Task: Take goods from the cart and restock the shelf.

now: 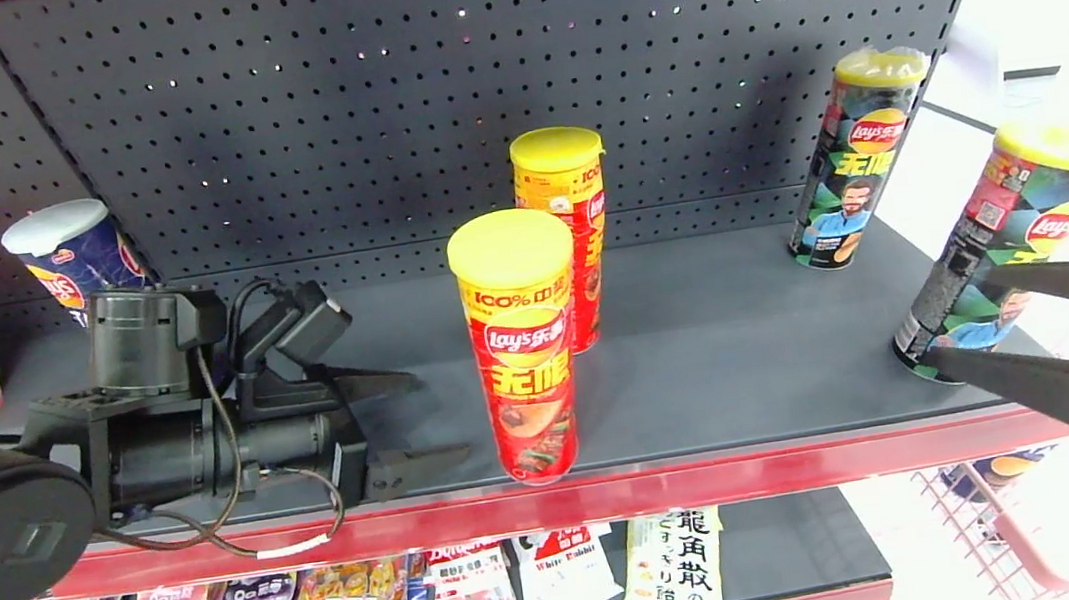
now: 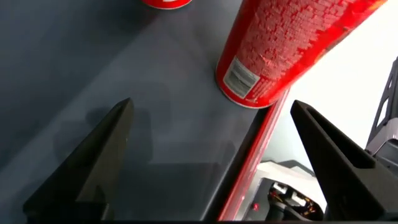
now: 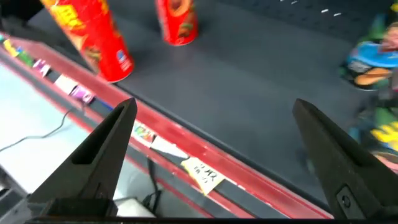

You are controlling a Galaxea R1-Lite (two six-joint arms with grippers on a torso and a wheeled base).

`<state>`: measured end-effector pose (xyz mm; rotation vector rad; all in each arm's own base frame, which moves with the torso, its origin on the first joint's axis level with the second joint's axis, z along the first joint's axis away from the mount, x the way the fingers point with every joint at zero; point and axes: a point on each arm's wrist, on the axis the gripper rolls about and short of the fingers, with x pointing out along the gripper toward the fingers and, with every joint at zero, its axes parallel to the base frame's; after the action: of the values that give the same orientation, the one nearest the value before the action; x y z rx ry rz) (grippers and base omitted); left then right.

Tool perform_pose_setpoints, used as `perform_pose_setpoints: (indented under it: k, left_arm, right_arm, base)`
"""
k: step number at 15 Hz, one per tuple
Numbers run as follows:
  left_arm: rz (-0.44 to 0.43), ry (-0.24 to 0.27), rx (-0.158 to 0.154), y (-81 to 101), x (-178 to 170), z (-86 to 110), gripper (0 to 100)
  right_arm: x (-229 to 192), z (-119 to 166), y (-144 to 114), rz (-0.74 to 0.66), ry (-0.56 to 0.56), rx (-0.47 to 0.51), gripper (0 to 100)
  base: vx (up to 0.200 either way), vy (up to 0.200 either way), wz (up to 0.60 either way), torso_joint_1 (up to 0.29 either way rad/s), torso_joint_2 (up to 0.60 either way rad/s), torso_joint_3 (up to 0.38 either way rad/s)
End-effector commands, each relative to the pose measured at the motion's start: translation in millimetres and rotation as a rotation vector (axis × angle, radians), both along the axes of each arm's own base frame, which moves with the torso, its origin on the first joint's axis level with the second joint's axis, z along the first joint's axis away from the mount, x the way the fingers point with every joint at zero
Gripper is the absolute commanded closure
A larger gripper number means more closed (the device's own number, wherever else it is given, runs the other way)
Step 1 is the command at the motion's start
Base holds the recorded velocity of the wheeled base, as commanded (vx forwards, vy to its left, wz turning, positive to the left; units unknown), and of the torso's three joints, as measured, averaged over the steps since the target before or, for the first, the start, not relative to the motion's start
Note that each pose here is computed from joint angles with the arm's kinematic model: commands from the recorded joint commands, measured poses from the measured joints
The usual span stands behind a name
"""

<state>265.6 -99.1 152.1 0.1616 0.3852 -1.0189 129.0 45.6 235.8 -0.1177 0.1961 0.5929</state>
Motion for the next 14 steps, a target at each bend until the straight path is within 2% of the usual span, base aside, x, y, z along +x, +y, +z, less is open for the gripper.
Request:
perform_pose_setpoints:
  k: [1,14]
  left_arm:
    - [-0.004,0.013,0.006,-4.7,8.6,-5.5,0]
    - [-0.014,0.003,0.017,-19.0,21.7,-7.2,0]
  right_arm:
    - [-4.6,4.5,-4.5,-0.022,-0.029,0.009,0]
    - [-3.9,6.3,-6.3,-0.036,-0.034,0.012,0]
  base:
    - [0.0,0.0,0.0,0.0,0.0,0.0]
    - [0.0,0.0,0.0,0.0,0.0,0.0]
